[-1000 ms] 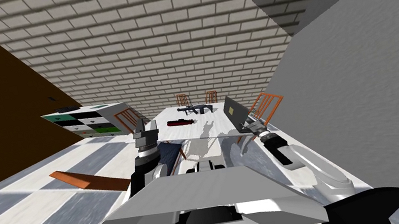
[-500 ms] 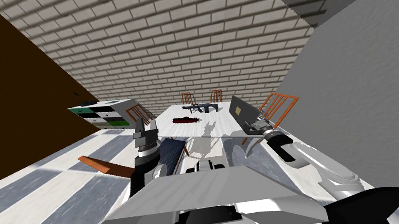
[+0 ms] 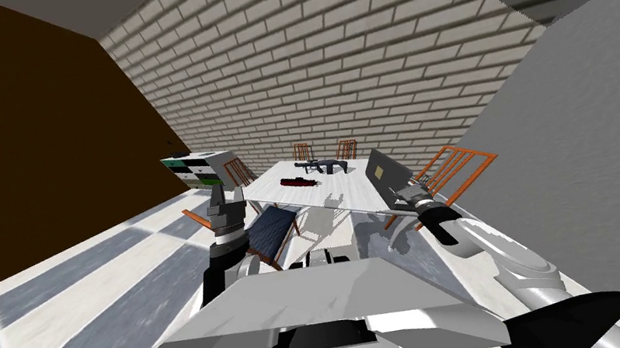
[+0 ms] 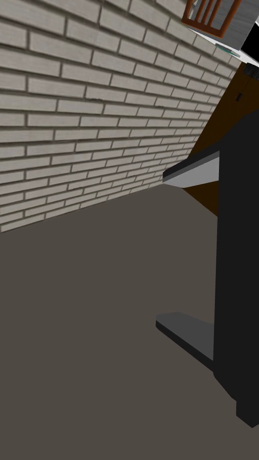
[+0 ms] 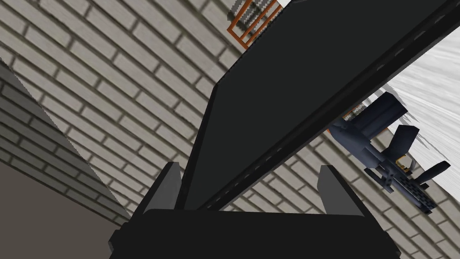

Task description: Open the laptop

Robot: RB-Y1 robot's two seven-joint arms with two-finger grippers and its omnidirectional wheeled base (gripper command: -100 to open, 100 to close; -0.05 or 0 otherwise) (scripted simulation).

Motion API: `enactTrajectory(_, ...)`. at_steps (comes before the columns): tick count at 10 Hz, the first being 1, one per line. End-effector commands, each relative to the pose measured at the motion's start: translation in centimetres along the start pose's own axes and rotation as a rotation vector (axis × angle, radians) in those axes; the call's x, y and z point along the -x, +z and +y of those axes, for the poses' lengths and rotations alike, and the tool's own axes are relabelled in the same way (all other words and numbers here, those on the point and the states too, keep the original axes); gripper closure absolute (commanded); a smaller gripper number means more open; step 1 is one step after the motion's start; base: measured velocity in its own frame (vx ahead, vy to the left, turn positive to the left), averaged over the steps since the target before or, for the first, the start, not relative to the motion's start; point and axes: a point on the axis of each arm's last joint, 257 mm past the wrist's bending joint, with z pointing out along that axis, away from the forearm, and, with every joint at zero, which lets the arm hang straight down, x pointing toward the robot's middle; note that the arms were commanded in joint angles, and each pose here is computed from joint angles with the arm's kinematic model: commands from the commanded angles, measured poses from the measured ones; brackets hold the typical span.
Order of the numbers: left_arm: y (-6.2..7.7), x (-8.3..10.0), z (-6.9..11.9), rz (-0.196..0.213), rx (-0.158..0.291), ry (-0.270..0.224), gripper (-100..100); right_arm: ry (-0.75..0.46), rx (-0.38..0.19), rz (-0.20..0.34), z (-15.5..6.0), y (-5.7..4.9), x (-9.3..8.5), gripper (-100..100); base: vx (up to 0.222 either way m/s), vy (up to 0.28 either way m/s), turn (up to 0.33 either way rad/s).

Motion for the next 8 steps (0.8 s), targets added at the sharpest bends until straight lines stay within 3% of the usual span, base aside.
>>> enactTrajectory(1,0.0,0.0,0.0,0.0,0.0,0.0,0,0.0,-0.051,0.044,-2.2,0.6,-1.5,-100,-0.1,0.005,0.265)
enactTrajectory(2,0.0,0.0,0.0,0.0,0.0,0.0,0,-0.001,-0.037,0.032,-1.7,0.7,-1.1,-100,-0.043,0.0,0.056)
enactTrajectory(3,0.0,0.0,0.0,0.0,0.0,0.0,0,0.0,-0.013,0.011,-0.5,0.2,-0.3,100,0.055,-0.007,-0.417)
enactTrajectory(8,0.0,0.0,0.0,0.0,0.0,0.0,0,0.001,0.096,-0.09,4.1,-1.5,3.5,100,0.135,0.008,-0.312)
